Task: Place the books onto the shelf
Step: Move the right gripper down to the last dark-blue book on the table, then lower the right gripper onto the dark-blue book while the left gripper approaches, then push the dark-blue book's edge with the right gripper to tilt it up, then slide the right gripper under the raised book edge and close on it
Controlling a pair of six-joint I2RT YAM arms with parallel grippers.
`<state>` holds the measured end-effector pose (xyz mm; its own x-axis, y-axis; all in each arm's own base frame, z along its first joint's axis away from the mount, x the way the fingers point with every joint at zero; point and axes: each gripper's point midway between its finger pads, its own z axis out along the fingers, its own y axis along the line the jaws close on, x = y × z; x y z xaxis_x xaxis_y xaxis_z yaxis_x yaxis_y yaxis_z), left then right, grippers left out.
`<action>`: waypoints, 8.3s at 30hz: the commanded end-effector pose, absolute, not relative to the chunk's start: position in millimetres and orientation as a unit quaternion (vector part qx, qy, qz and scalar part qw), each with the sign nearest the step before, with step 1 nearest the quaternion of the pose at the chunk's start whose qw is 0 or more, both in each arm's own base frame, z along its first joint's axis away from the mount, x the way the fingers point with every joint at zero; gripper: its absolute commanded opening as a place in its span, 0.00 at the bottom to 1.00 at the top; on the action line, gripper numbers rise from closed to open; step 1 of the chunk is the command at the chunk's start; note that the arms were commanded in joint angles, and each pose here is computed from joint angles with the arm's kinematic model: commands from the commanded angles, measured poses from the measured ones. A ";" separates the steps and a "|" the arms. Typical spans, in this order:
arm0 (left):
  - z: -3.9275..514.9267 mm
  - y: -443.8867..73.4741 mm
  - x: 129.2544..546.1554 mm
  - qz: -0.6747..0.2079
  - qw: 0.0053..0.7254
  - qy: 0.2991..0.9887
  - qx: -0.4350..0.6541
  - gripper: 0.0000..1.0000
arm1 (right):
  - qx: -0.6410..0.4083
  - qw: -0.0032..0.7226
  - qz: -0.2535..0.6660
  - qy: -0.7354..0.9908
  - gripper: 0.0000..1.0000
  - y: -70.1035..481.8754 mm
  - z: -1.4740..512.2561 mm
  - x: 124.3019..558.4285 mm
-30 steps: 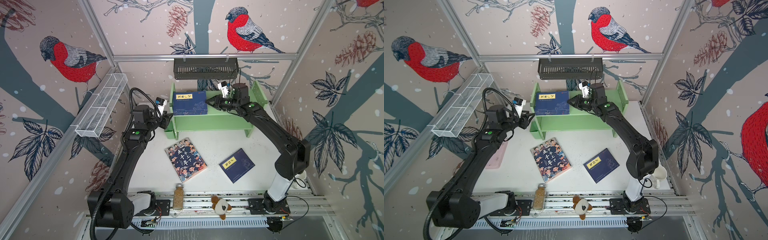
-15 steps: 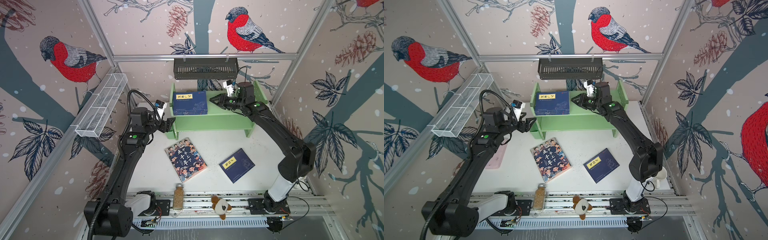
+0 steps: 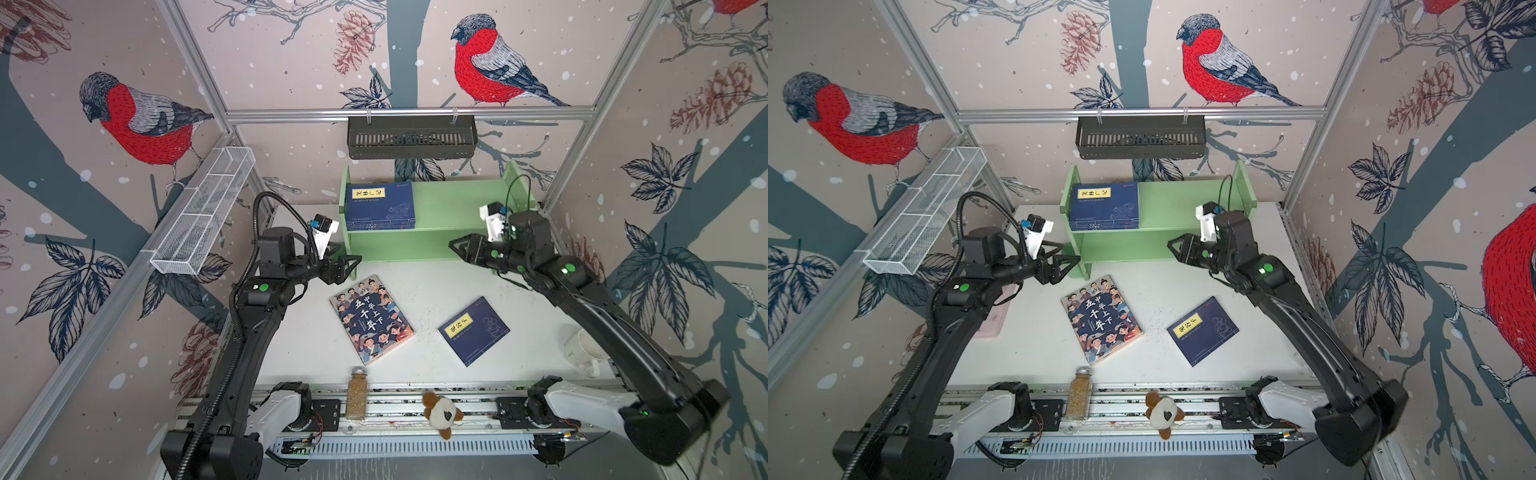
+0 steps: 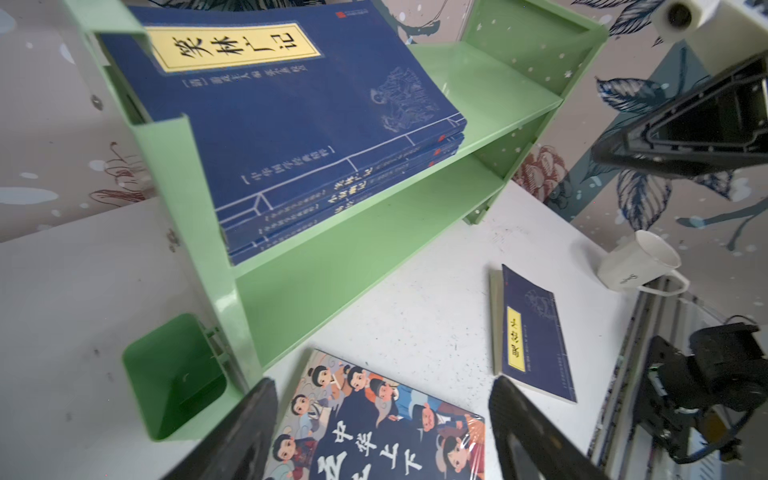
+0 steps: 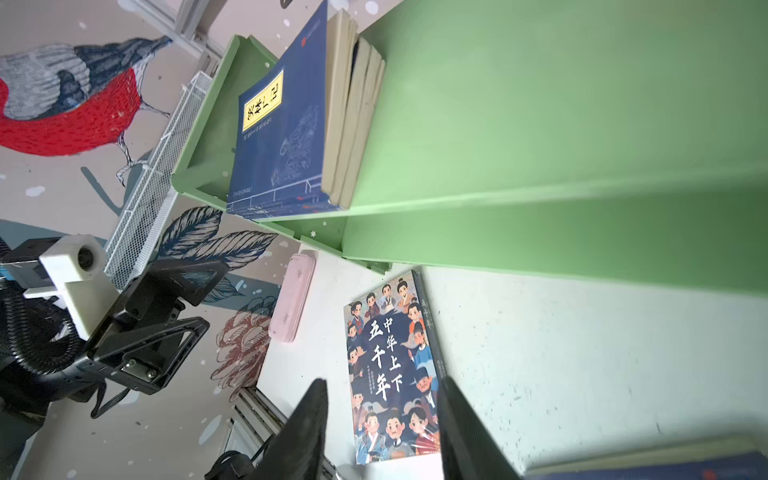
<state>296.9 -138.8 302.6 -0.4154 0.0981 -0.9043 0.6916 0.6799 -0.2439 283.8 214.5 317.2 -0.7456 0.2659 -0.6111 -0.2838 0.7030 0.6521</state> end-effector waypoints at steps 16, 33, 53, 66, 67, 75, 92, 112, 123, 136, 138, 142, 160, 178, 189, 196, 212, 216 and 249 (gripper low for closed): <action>312.0 -163.3 270.0 -0.432 0.450 0.746 0.232 0.83 | 0.222 0.219 0.275 0.909 0.54 152.9 143.3 203.9; 266.6 -170.4 265.3 -0.480 0.388 0.762 0.194 0.83 | 0.332 0.108 0.285 0.892 0.57 137.2 57.5 167.8; 231.8 -177.8 277.0 -0.508 0.326 0.787 0.125 0.80 | 0.340 0.087 0.324 0.878 0.56 151.0 52.0 166.0; 227.7 -186.5 278.2 -0.504 0.303 0.800 0.117 0.79 | 0.332 0.031 0.294 0.896 0.55 145.7 43.3 135.7; 227.1 -188.2 277.8 -0.505 0.299 0.801 0.118 0.79 | 0.331 0.029 0.297 0.895 0.55 147.1 43.7 136.0; 226.0 -213.8 268.6 -0.533 0.262 0.794 0.125 0.79 | 0.321 0.014 0.303 0.897 0.55 160.2 38.2 143.3; 188.9 -241.8 262.1 -0.532 0.220 0.802 0.159 0.78 | 0.242 0.080 0.378 0.890 0.54 228.6 87.9 212.1; 141.7 -306.4 227.4 -0.521 0.159 0.800 0.253 0.75 | 0.235 0.198 0.213 0.927 0.54 85.3 80.2 254.5; 112.6 -348.5 236.6 -0.507 0.132 0.824 0.217 0.71 | 0.241 0.232 0.228 0.914 0.54 49.5 75.6 268.9; 71.8 -363.9 230.7 -0.487 0.075 0.851 0.183 0.70 | 0.251 0.187 0.266 0.912 0.54 50.6 58.9 264.0; 68.1 -366.5 228.0 -0.488 0.068 0.851 0.182 0.70 | 0.248 0.176 0.261 0.916 0.54 50.5 52.4 260.9; 59.3 -368.0 224.3 -0.487 0.053 0.853 0.180 0.70 | 0.242 0.160 0.258 0.921 0.55 52.0 39.9 252.8; 21.4 -373.6 226.9 -0.437 0.006 0.878 0.193 0.67 | 0.218 0.142 0.302 0.917 0.55 75.6 39.6 235.2; 38.8 -367.2 246.8 -0.387 0.063 0.894 0.219 0.69 | 0.235 0.143 0.233 0.933 0.56 70.2 39.1 226.8; 38.0 -367.3 245.3 -0.390 0.058 0.895 0.209 0.68 | 0.241 0.126 0.233 0.934 0.56 70.6 22.1 224.7; 33.8 -367.4 242.9 -0.394 0.052 0.894 0.207 0.71 | 0.242 0.114 0.249 0.931 0.56 77.7 21.7 213.9; 9.8 -352.9 257.1 -0.321 0.077 0.916 0.230 0.70 | 0.221 0.108 0.293 0.924 0.45 96.9 24.8 201.9; 9.2 -350.0 263.2 -0.302 0.085 0.921 0.230 0.71 | 0.230 0.116 0.273 0.927 0.51 89.6 23.3 202.8; 5.0 -357.6 257.3 -0.317 0.073 0.911 0.255 0.72 | 0.210 0.148 0.294 0.920 0.50 91.8 20.2 213.8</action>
<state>271.7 -379.2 35.2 -0.8220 0.3868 -0.4180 0.5691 0.5869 -0.5760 237.8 85.2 30.7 -0.8290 0.5056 -0.2388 0.2736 0.7393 0.6153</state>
